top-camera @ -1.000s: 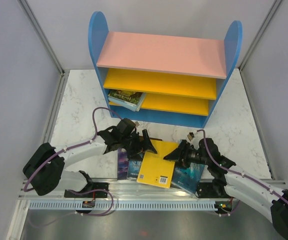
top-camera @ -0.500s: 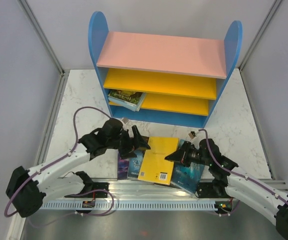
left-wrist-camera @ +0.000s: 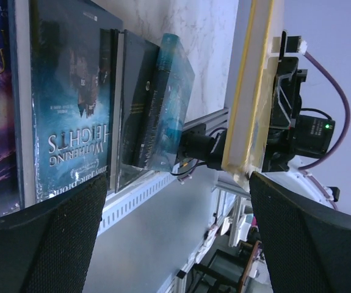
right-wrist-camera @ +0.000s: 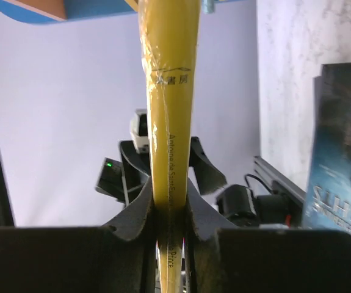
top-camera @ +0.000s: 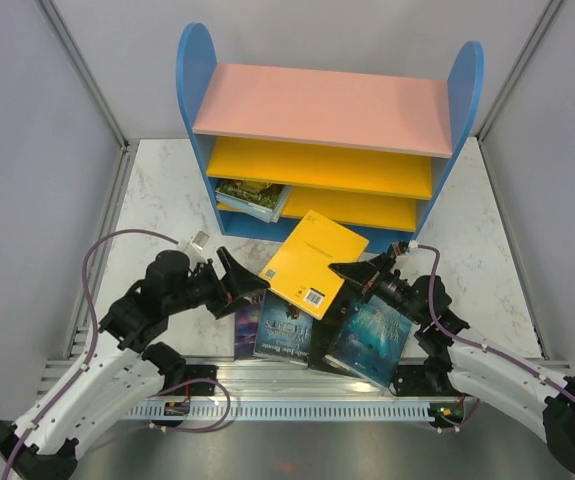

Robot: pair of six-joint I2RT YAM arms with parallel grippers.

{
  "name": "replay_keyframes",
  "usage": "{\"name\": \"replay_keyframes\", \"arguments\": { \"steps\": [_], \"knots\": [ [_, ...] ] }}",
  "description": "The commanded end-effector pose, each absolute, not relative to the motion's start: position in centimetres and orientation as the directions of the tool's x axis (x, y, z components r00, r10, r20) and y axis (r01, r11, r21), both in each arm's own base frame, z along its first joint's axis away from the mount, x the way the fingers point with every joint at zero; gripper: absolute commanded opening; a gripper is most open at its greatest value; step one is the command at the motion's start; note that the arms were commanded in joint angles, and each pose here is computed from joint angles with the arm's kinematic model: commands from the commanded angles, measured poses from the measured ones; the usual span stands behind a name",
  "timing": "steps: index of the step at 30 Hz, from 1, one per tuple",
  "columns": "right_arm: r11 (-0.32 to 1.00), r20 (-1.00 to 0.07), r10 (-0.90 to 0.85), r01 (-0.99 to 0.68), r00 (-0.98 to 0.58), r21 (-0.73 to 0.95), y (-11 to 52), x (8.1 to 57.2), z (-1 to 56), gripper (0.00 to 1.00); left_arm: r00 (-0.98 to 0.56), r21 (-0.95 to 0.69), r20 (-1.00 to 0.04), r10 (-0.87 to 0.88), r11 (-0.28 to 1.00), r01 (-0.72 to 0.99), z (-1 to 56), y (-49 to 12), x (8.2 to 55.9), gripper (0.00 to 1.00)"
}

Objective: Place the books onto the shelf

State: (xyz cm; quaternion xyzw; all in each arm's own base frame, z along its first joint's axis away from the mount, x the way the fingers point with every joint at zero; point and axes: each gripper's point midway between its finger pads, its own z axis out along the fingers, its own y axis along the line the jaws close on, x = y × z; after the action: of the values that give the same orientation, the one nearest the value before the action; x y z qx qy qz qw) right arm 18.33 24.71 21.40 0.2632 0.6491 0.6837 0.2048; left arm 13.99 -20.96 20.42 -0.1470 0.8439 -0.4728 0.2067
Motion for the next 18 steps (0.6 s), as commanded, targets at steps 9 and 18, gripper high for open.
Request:
{"name": "replay_keyframes", "arguments": {
  "steps": [9,18],
  "knots": [
    [-0.369,0.153,0.598,-0.1,-0.787,0.924,24.0,18.6,31.0,0.0,-0.807,-0.942,-0.13,-0.577,0.327,-0.082,23.7,-20.8,14.7,0.99],
    [-0.278,0.097,0.604,-0.095,-0.791,0.956,24.5,18.4,30.3,0.0,-0.794,-0.979,-0.13,-0.594,0.206,0.006,27.5,-21.8,15.7,1.0]
  ]
}}
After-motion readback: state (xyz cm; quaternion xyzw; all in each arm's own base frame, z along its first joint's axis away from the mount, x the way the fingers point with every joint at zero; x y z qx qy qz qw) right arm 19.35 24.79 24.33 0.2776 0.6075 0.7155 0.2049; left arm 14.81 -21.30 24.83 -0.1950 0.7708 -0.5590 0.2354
